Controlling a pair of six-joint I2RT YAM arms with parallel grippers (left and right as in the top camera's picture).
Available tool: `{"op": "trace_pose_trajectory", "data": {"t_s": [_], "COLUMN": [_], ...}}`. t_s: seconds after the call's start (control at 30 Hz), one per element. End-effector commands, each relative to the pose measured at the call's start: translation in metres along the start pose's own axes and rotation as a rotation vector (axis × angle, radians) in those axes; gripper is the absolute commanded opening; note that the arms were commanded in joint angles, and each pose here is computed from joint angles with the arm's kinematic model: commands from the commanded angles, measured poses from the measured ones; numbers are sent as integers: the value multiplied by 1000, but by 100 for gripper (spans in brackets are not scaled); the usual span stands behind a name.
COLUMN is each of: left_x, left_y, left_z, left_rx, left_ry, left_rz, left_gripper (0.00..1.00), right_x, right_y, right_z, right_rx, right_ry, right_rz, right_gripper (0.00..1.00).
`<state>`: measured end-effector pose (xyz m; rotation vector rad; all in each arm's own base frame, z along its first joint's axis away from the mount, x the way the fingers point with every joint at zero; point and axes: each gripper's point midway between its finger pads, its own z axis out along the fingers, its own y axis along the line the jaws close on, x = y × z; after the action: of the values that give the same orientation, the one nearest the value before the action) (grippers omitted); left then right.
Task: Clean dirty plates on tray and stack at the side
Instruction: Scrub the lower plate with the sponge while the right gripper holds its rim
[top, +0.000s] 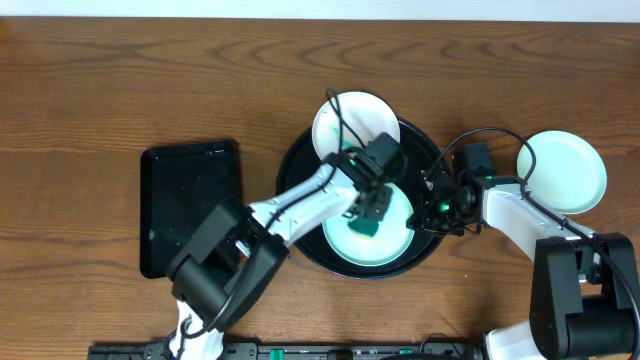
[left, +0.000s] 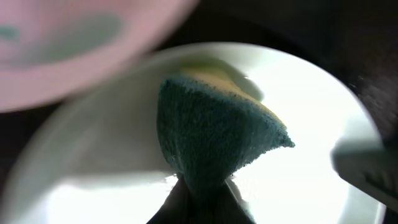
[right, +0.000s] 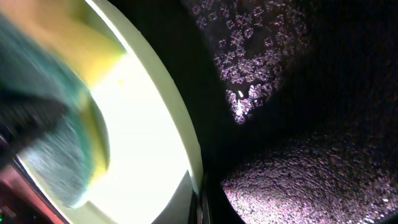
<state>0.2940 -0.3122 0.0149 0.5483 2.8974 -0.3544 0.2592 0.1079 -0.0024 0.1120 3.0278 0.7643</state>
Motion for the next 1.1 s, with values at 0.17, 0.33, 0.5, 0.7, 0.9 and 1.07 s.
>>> {"op": "trace_pose_trajectory", "data": {"t_s": [0.17, 0.33, 0.5, 0.7, 0.9, 1.07], "left_x": [3, 15, 32, 32, 36, 34], "left_y": [111, 117, 106, 59, 1, -29], "left_z": [17, 14, 14, 24, 32, 36], "left_rx": [-317, -342, -318, -186, -40, 14], "left_ry": [25, 75, 149, 139, 118, 77], "left_rz": [-197, -204, -144, -53, 55, 129], "left_gripper": [7, 7, 7, 7, 7, 7], "right_x": [11, 11, 11, 11, 12, 12], "right_y": [-22, -24, -24, -24, -24, -24], "right_z": [8, 8, 8, 8, 7, 7], "right_rx": [97, 110, 110, 110, 111, 111], "right_ry": [37, 37, 37, 37, 41, 42], "right_rz": [32, 33, 33, 33, 35, 35], "right_gripper": [1, 1, 1, 1, 1, 1]}}
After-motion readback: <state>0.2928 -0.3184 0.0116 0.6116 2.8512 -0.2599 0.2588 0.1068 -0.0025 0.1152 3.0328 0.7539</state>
